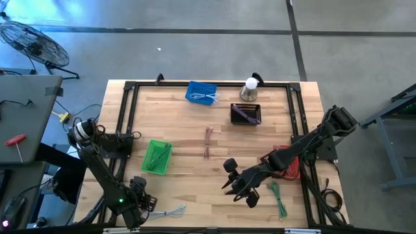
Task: Pick & Place USB Port
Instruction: Put the violet charger cable into the black bin
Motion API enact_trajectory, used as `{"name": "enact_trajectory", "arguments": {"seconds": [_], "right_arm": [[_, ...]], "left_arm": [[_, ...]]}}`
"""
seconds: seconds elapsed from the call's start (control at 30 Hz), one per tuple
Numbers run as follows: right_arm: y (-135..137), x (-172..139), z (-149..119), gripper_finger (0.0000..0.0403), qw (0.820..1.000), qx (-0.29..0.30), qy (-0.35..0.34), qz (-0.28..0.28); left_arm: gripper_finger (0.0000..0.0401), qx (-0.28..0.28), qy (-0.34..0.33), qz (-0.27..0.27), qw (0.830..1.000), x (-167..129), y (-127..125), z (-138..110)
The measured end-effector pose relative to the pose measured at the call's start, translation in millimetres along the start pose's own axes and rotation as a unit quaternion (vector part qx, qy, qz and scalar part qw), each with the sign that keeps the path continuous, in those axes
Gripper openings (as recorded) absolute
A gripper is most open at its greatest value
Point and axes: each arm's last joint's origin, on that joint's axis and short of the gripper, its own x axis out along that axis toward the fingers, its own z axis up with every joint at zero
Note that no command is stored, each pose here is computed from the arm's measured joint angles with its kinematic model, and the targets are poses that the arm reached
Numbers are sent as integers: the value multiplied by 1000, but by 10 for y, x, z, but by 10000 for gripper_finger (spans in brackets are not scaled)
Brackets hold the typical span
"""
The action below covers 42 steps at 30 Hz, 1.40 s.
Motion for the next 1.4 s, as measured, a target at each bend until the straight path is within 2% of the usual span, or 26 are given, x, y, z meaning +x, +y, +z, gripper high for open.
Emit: {"name": "enact_trajectory", "arguments": {"seconds": [0.2,0.6,0.73,0.9,0.93,1.1,1.23,1.4], "right_arm": [[0,0,1,108,1000,0,0,0],[0,0,0,108,1000,13,0,0],[0,0,0,108,1000,13,0,0],[0,0,1,108,1000,13,0,0],[0,0,2,108,1000,13,-1,0],[-2,0,12,108,1000,14,-6,-1],[-3,-5,99,108,998,10,-55,19],[3,-16,162,108,995,-19,-93,38]], "left_arm": [[239,4,2,-2,1000,14,2,1],[232,13,20,-18,1000,294,106,73],[176,35,15,-12,999,301,120,82],[32,69,12,-3,998,306,136,92],[21,73,9,-3,997,306,137,95],[16,83,3,-10,996,272,142,109],[12,104,-30,-48,993,189,137,158],[8,131,-73,-105,983,-164,68,173]]}}
